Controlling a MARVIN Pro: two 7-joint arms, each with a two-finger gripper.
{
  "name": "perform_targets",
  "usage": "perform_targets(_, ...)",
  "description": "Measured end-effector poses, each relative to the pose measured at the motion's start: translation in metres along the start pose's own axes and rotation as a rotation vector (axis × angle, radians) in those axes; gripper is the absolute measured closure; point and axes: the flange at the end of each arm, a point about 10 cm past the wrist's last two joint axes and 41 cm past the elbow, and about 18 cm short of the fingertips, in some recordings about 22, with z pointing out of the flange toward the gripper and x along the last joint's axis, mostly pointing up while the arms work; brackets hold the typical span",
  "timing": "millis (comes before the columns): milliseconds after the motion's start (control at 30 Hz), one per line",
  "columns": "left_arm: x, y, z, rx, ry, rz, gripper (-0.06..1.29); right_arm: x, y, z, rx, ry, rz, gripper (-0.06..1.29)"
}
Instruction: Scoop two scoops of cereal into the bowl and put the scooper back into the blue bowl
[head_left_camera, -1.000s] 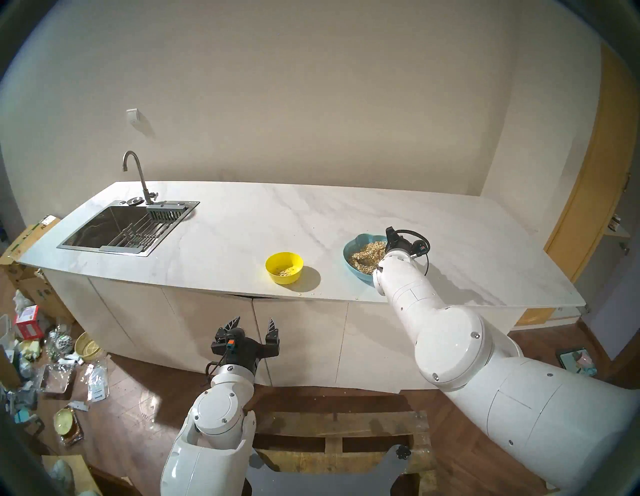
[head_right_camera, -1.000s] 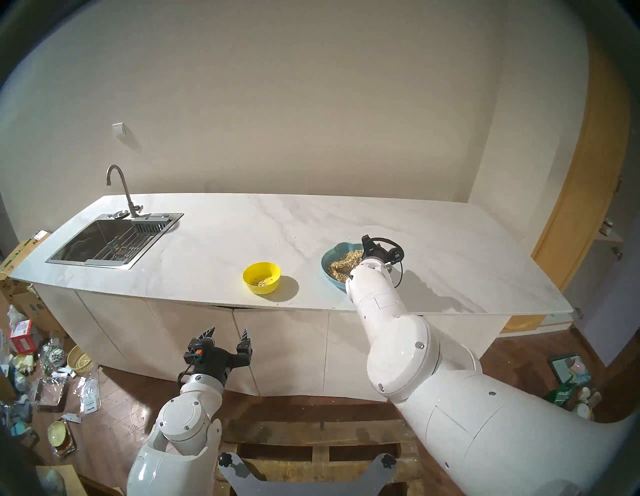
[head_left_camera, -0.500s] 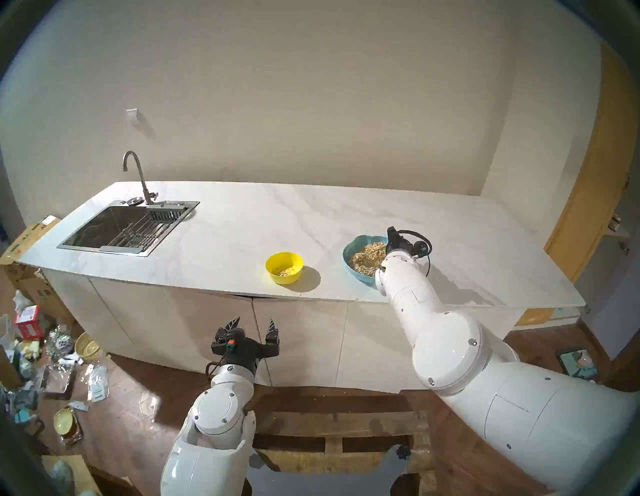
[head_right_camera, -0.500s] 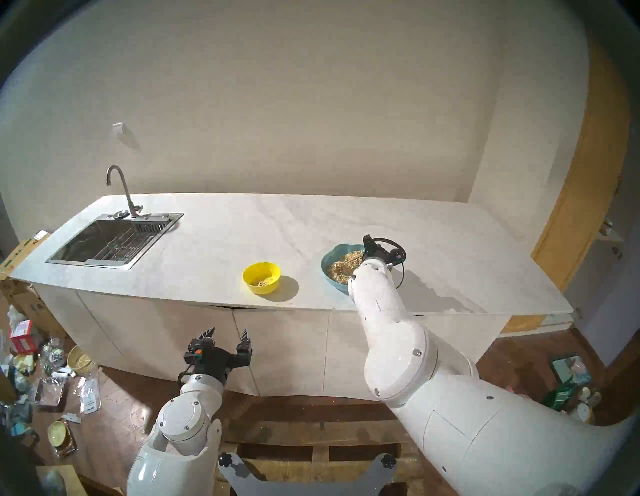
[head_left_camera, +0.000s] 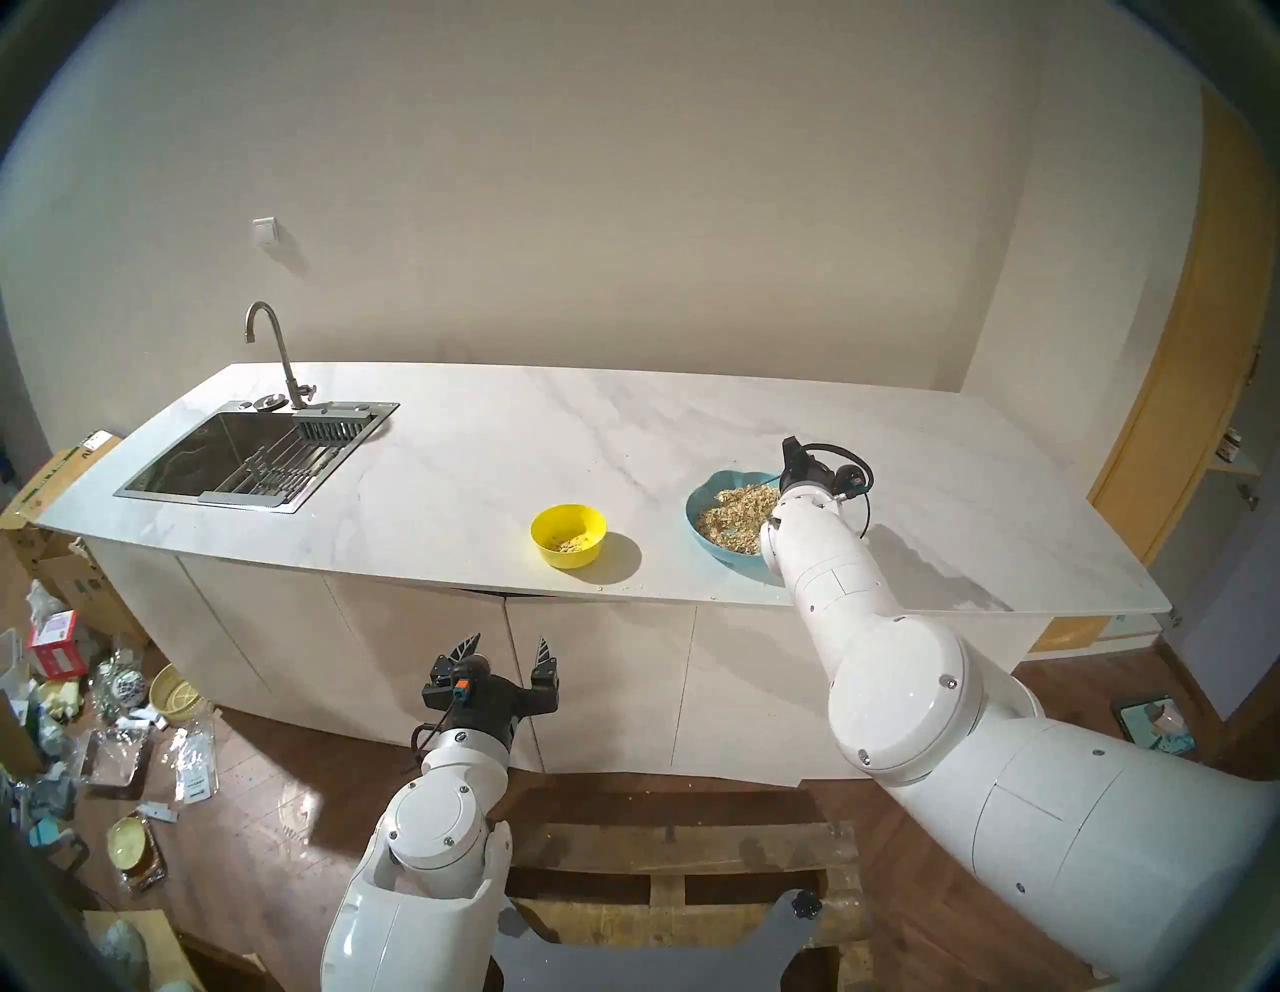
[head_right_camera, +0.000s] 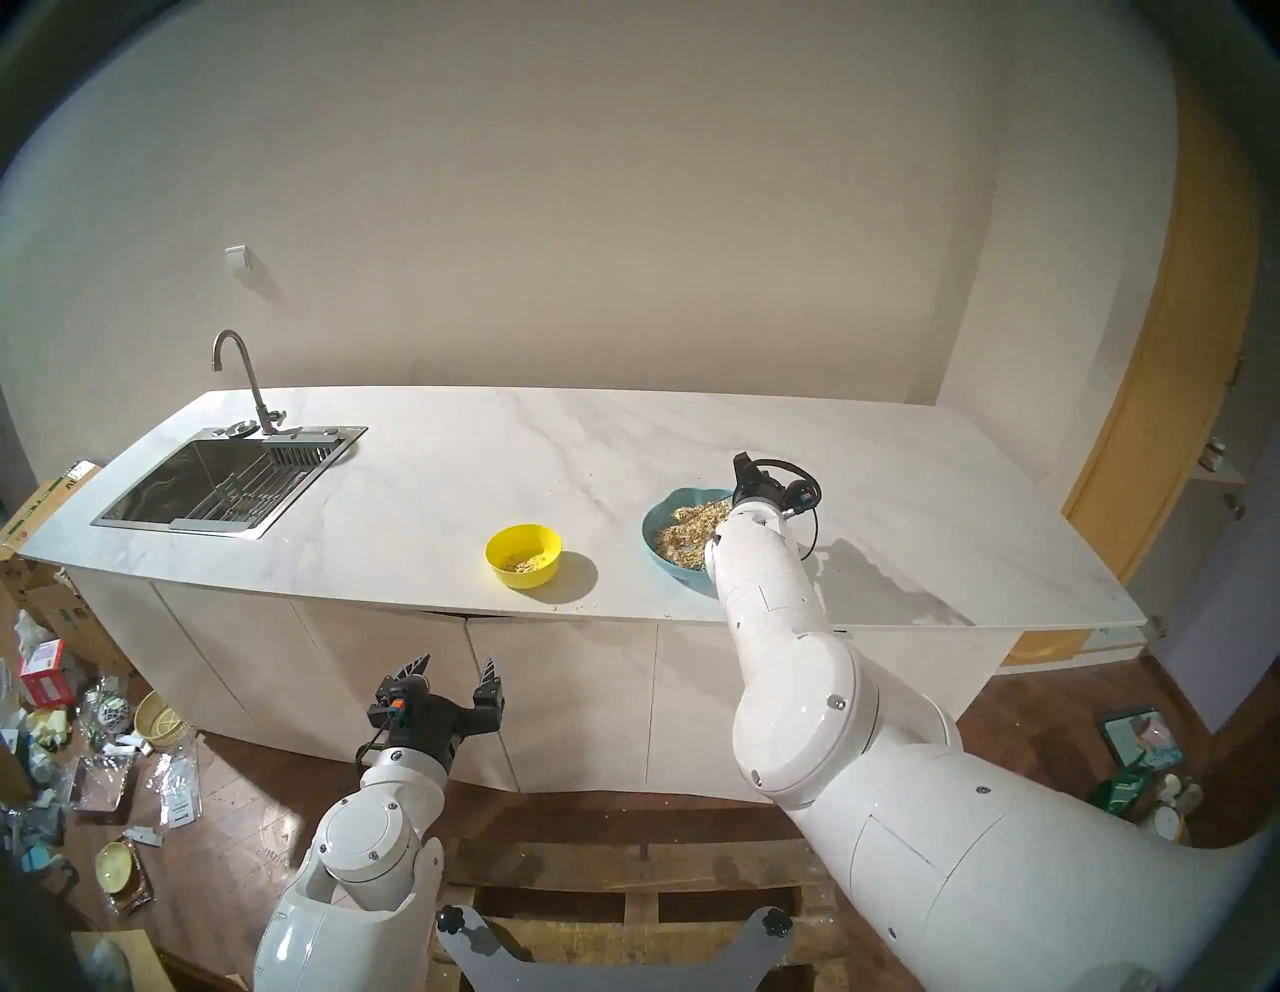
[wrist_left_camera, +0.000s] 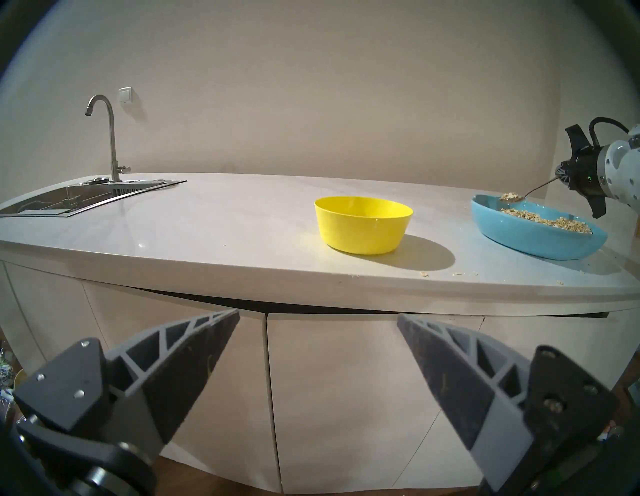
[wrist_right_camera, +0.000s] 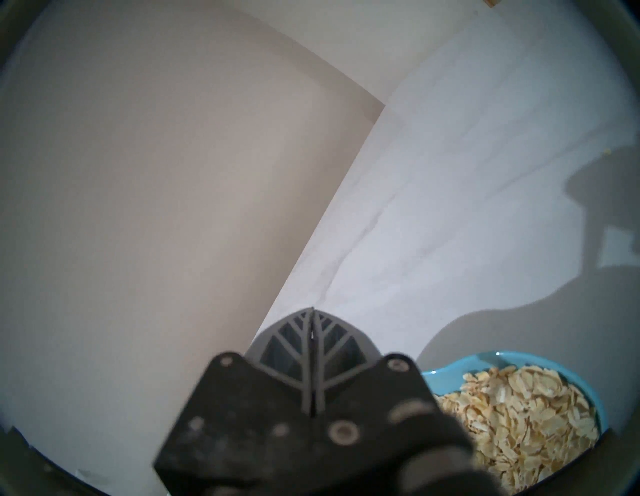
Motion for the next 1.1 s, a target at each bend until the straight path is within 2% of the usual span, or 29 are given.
perform_targets(233,0.0,0.0,0.0,0.0,0.0,0.0,-0.01,0.002,-0.011,0.001,0.022,0.001,-0.013,1.25)
perform_targets(533,0.0,0.0,0.0,0.0,0.0,0.0,-0.01,-0.005,-0.033,-0.005,0.066,-0.008,-0.016,1.25)
perform_targets(700,0.0,0.0,0.0,0.0,0.0,0.0,-0.01,-0.014,-0.046,-0.012,0.088,-0.019,-0.004,1.25)
perform_targets(967,0.0,0.0,0.0,0.0,0.0,0.0,-0.01,-0.034,-0.083,-0.035,0.146,-0.045,0.034,1.25)
perform_targets(1100,0.0,0.0,0.0,0.0,0.0,0.0,-0.01,-0.043,-0.088,-0.041,0.151,-0.072,0.023,1.25)
